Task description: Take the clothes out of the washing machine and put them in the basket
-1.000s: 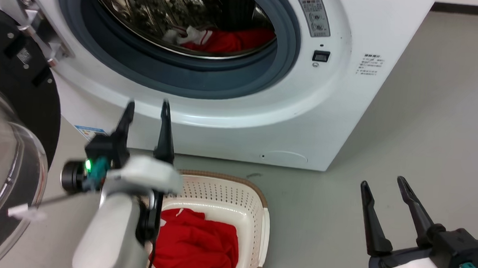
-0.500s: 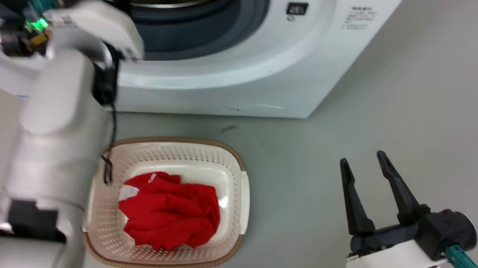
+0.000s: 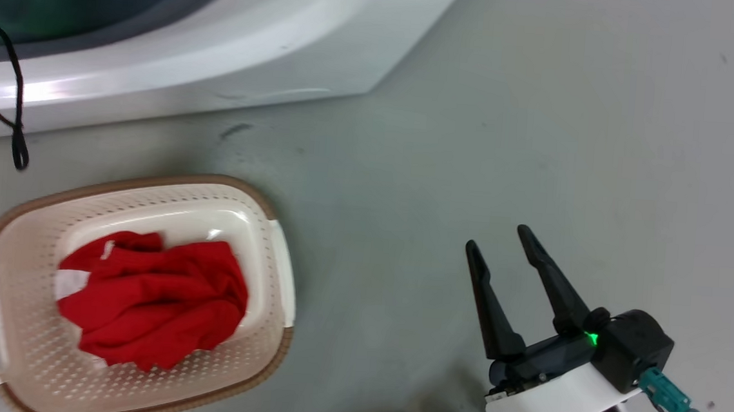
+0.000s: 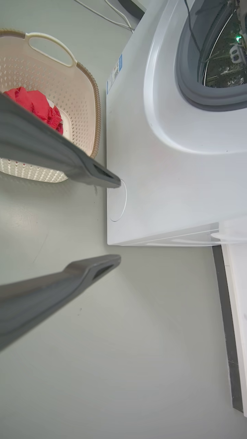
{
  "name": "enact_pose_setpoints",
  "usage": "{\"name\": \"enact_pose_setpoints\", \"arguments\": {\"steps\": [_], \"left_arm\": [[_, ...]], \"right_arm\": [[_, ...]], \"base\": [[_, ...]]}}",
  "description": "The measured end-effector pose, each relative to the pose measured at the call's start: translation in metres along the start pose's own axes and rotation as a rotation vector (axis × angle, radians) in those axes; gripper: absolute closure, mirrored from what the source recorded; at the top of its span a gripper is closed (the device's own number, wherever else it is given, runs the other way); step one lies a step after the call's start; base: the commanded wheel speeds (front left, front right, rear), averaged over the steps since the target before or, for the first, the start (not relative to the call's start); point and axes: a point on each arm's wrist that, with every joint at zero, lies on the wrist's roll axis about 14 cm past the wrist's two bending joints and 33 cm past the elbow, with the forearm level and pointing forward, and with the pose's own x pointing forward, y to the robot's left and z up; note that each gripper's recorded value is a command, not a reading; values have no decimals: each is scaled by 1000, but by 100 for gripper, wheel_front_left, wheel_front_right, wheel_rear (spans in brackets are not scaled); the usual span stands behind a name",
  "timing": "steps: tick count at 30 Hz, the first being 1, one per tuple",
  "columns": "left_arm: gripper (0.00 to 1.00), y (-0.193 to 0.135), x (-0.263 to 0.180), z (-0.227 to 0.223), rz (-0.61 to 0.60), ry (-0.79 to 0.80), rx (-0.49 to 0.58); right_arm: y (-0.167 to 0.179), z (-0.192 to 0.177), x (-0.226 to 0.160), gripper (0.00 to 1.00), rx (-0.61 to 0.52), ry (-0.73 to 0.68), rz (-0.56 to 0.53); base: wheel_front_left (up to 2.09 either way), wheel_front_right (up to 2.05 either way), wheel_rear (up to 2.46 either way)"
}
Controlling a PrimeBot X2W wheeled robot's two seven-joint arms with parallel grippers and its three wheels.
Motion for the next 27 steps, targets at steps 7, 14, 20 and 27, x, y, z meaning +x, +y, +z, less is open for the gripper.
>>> {"name": "enact_pose_setpoints", "arguments": {"steps": [7, 14, 20, 27], "left_arm": [[0, -13, 38, -46, 8, 248, -7], [0, -21, 48, -86, 20, 440, -29], [66, -14, 48, -96, 54, 522, -47], [100, -8, 52, -87, 80, 421, -25]], "right_arm": [[-10, -27, -12, 0, 42, 77, -55], [-16, -37, -24, 0, 63, 110, -96], [-20, -37, -27, 0, 66, 110, -115], [-22, -34, -28, 0, 69, 100, -124]], "base": [[0, 0, 0], [0, 0, 0], [0, 0, 0], [0, 0, 0]]}}
